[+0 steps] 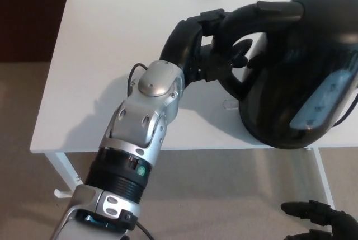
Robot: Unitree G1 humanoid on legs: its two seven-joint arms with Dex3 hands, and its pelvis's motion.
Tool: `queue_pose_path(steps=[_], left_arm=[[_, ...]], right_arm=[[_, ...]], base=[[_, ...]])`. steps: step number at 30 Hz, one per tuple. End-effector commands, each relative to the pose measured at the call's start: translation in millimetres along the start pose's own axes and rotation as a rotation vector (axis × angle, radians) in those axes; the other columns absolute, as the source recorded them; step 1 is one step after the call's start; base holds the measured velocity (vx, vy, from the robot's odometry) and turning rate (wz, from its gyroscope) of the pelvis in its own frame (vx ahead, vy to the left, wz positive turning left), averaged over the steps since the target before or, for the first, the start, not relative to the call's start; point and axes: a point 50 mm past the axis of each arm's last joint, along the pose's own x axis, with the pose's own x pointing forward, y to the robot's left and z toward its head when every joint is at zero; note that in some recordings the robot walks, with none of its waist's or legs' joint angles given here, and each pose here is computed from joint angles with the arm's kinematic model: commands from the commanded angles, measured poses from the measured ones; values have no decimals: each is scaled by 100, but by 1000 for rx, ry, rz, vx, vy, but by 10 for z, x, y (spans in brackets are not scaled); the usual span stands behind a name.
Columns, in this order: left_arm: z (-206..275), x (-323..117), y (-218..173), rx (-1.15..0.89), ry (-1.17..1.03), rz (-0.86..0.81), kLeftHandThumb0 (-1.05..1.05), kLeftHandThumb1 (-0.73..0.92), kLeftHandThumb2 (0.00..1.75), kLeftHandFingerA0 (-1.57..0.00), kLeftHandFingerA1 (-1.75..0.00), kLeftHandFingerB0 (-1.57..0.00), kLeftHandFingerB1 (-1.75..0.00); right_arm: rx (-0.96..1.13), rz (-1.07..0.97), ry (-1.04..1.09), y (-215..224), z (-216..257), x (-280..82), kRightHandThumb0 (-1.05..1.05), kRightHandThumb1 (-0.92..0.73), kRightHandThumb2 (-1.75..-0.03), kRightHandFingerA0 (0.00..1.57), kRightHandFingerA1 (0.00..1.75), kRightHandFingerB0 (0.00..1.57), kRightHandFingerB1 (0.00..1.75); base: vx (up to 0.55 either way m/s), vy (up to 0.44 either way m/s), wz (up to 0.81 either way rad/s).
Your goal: The robot walk towards a table in front and uses its left hand to pick up the pot from the base and places it on the table
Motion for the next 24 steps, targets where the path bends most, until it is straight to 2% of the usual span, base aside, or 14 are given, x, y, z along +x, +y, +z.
queue_pose_path(steps=[1, 3, 7, 10, 13, 14, 15, 16, 17, 19, 20, 24], left_arm=[[83, -6, -227, -174, -50, -72, -31, 84, 69, -79, -162, -55, -110], [120, -17, -222, -228, -50, -72, -31, 85, 69, -81, -166, -51, -110], [171, -24, -219, -289, -62, -69, -29, 86, 65, -84, -167, -59, -110], [215, -33, -212, -332, -69, -76, -27, 85, 67, -80, -170, -66, -115], [256, -36, -192, -417, -75, -79, -26, 85, 67, -80, -168, -55, -115], [328, -34, -170, -453, -97, -70, -26, 84, 67, -78, -167, -61, -113], [356, -33, -163, -462, -104, -65, -26, 84, 67, -78, -167, -61, -113], [425, -26, -145, -460, -120, -63, -27, 81, 70, -81, -163, -71, -114], [468, -20, -135, -454, -133, -62, -27, 81, 68, -86, -161, -71, -113], [520, -24, -118, -459, -142, -61, -27, 80, 68, -86, -161, -70, -113], [618, -19, -96, -447, -169, -59, -29, 79, 69, -80, -163, -71, -114], [817, -25, -56, -446, -213, -56, -25, 80, 67, -81, -165, -74, -111]], right_arm=[[-9, -5, 15, -30, -40, -47, -66, -45, -62, 85, 49, 56, 41], [-10, -2, 16, -27, -39, -46, -66, -45, -62, 85, 49, 56, 41], [-10, -2, 15, -28, -39, -50, -65, -45, -62, 85, 49, 57, 41], [-10, 0, 23, -26, -44, -54, -66, -45, -61, 86, 49, 58, 41], [-19, -1, 23, -24, -46, -55, -66, -46, -62, 86, 49, 59, 41], [-20, -4, 20, -20, -46, -53, -64, -46, -60, 87, 48, 62, 41], [-20, -6, 19, -19, -46, -53, -64, -46, -60, 87, 48, 62, 41], [-10, -7, 26, -17, -50, -49, -63, -45, -60, 87, 48, 61, 41], [-1, -6, 32, -17, -53, -46, -63, -45, -60, 86, 48, 61, 41], [4, -2, 40, 6, -79, -66, -63, -45, -60, 87, 48, 61, 41], [2, -3, 40, 7, -77, -64, -64, -45, -61, 86, 48, 59, 41], [-5, -4, 40, 8, -67, -53, -64, -45, -61, 86, 48, 60, 41]], base=[[0, 0, 0], [0, 0, 0], [0, 0, 0], [0, 0, 0], [0, 0, 0], [0, 0, 0], [0, 0, 0], [0, 0, 0], [0, 0, 0], [0, 0, 0], [0, 0, 0], [0, 0, 0]])
